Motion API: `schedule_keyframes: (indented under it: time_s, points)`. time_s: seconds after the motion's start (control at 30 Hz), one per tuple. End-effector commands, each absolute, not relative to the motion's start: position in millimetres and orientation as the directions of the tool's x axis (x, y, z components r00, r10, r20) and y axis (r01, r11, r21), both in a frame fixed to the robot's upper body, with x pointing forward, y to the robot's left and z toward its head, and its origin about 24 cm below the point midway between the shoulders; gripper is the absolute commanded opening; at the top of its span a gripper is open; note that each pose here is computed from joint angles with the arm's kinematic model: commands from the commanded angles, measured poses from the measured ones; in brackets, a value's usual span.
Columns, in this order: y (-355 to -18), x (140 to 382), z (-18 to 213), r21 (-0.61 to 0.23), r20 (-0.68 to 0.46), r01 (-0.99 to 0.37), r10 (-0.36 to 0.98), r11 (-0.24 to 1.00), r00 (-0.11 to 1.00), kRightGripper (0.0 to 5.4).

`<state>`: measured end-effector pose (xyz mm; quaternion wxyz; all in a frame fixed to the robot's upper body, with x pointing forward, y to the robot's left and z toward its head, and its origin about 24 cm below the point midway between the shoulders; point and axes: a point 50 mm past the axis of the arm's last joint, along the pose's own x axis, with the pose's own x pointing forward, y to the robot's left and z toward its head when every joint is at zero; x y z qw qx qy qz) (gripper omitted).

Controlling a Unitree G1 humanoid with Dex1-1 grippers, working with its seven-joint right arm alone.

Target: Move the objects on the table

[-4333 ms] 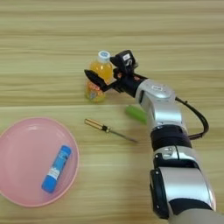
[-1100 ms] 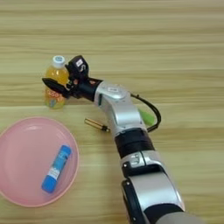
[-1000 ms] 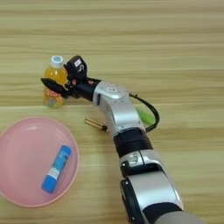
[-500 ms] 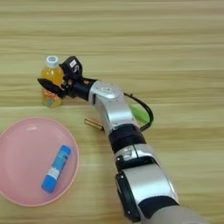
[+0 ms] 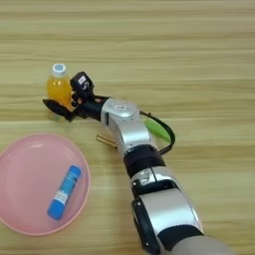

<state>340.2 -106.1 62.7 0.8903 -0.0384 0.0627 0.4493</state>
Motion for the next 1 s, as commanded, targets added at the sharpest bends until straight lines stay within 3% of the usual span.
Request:
schedule_keyframes:
  time_s: [0.03, 0.17, 0.57, 1.0]
  points:
    - [-103, 355, 100, -0.117, -0.06, -0.789, 0.789, 0.603, 0.612, 5.02]
    - [-103, 355, 102, -0.119, -0.052, -0.79, 0.791, 0.602, 0.61, 5.37]
    - [-104, 355, 115, -0.143, 0.027, -0.779, 0.79, 0.61, 0.613, 5.37]
    - [-106, 346, 148, -0.193, 0.261, -0.773, 0.791, 0.604, 0.553, 5.37]
